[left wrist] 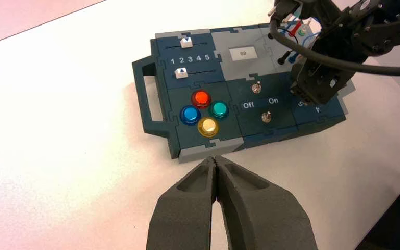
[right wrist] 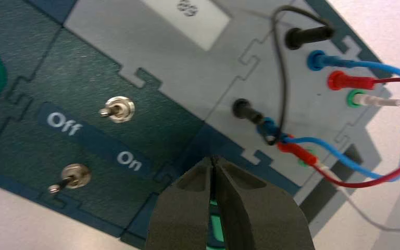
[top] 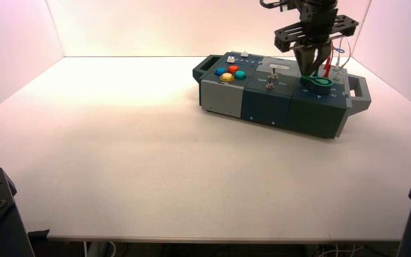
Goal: Turn the knob to position 5.
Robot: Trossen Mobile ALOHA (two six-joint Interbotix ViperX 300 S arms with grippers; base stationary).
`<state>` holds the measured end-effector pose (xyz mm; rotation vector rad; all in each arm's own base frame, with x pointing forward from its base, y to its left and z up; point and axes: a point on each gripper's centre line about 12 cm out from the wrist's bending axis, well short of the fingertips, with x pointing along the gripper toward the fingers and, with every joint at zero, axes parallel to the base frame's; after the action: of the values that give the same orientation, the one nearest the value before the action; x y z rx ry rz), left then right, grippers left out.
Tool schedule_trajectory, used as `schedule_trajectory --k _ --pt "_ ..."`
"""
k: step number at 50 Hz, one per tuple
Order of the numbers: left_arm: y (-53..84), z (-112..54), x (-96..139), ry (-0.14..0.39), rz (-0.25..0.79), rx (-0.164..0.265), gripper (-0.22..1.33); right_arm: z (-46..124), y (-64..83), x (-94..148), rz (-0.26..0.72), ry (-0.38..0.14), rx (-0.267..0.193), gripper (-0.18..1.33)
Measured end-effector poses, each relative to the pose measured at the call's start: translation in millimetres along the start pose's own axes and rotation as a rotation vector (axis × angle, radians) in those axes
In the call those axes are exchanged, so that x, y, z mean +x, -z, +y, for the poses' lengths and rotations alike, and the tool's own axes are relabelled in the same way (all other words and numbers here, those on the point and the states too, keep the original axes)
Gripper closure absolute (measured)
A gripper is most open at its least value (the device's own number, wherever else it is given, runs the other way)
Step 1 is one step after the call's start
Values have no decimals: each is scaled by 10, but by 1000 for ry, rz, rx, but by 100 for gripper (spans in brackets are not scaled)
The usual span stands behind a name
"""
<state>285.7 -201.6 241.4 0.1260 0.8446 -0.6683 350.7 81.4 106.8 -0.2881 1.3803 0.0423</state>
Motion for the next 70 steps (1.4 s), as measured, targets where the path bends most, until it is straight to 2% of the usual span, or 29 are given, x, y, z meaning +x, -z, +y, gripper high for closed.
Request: schedule_trajectory --k 21,29,41,61,70 --pt "0 0 0 0 0 0 127 43 114 24 36 -10 2 129" --pt "0 0 0 0 0 3 126 103 167 -2 40 -15 -12 129" --pt "0 0 0 0 0 8 126 114 167 -4 40 -16 -17 129" --pt "12 0 10 2 9 15 127 95 -16 -136 -7 -7 -24 129" --pt "59 -4 39 10 46 13 126 119 -82 -405 -72 -18 -20 129"
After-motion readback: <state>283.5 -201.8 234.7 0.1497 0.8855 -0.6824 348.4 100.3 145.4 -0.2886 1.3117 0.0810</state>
